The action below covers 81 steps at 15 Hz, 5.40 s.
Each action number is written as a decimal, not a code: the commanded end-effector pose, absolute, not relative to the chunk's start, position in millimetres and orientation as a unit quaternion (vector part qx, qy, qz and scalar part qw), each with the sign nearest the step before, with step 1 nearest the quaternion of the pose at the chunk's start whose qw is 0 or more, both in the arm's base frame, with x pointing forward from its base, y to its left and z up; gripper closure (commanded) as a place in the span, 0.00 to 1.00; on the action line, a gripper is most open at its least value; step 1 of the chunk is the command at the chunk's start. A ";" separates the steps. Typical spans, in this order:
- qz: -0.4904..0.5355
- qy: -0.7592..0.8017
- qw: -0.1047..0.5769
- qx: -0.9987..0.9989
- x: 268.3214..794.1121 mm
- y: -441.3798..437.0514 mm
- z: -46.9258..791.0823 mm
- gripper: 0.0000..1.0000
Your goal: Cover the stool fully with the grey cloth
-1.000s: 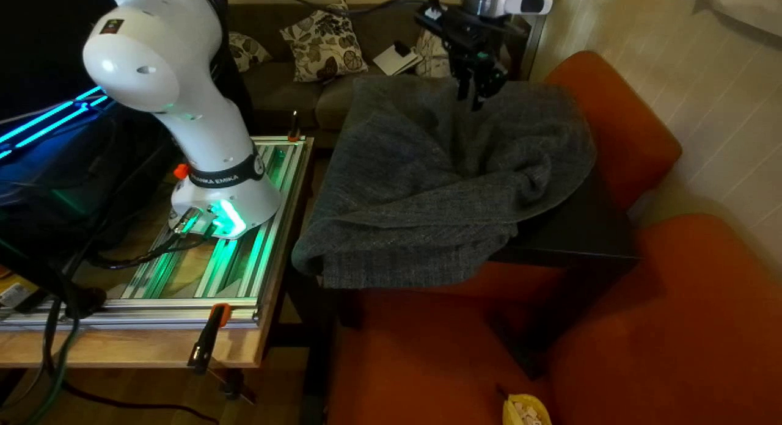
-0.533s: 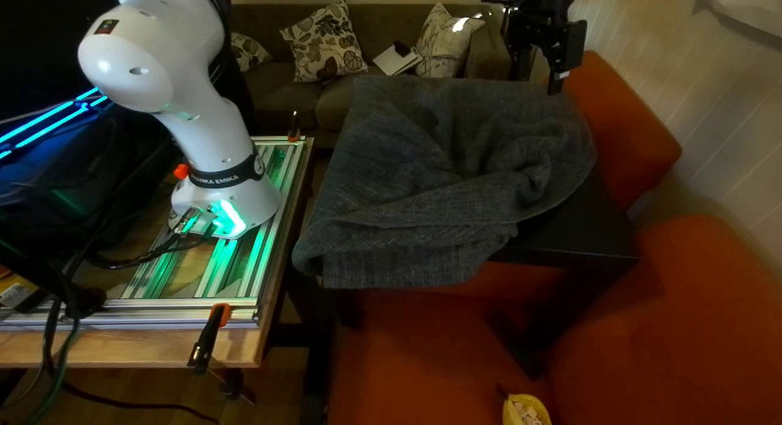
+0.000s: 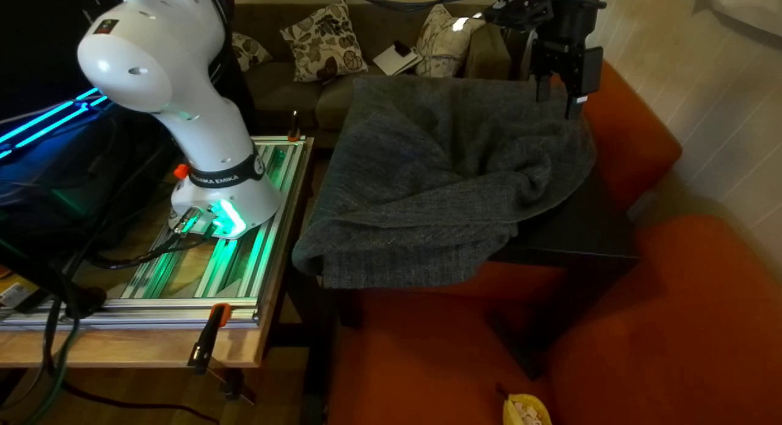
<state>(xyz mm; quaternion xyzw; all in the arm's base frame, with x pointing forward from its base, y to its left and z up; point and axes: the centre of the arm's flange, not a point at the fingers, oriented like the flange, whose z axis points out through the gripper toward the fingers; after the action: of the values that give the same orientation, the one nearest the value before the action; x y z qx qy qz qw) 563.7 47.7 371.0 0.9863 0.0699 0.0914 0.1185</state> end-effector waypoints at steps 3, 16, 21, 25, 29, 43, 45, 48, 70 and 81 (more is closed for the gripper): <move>0.073 0.003 0.183 0.980 598.2 65.1 354.3 0.00; -0.022 -0.174 0.263 0.949 649.7 28.2 306.3 0.00; -0.066 -0.198 0.213 0.955 667.3 2.9 281.6 0.00; -0.119 -0.238 0.152 0.952 676.0 -53.2 245.2 0.00; -0.163 -0.263 0.092 0.946 678.9 -96.1 219.6 0.26; -0.256 -0.287 0.078 0.920 685.2 -117.3 226.1 1.00; -0.233 -0.308 0.078 0.919 690.7 -117.1 235.1 0.99; -0.169 -0.363 0.074 0.913 708.0 -118.1 254.7 1.00; 0.277 -0.476 0.228 0.803 791.5 -147.7 215.7 1.00; 0.302 -0.515 0.327 0.732 775.5 -157.1 223.0 0.47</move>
<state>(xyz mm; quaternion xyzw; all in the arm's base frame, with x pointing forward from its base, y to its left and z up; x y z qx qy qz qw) 781.7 -139.9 180.6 0.7611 -0.4573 0.3213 0.3291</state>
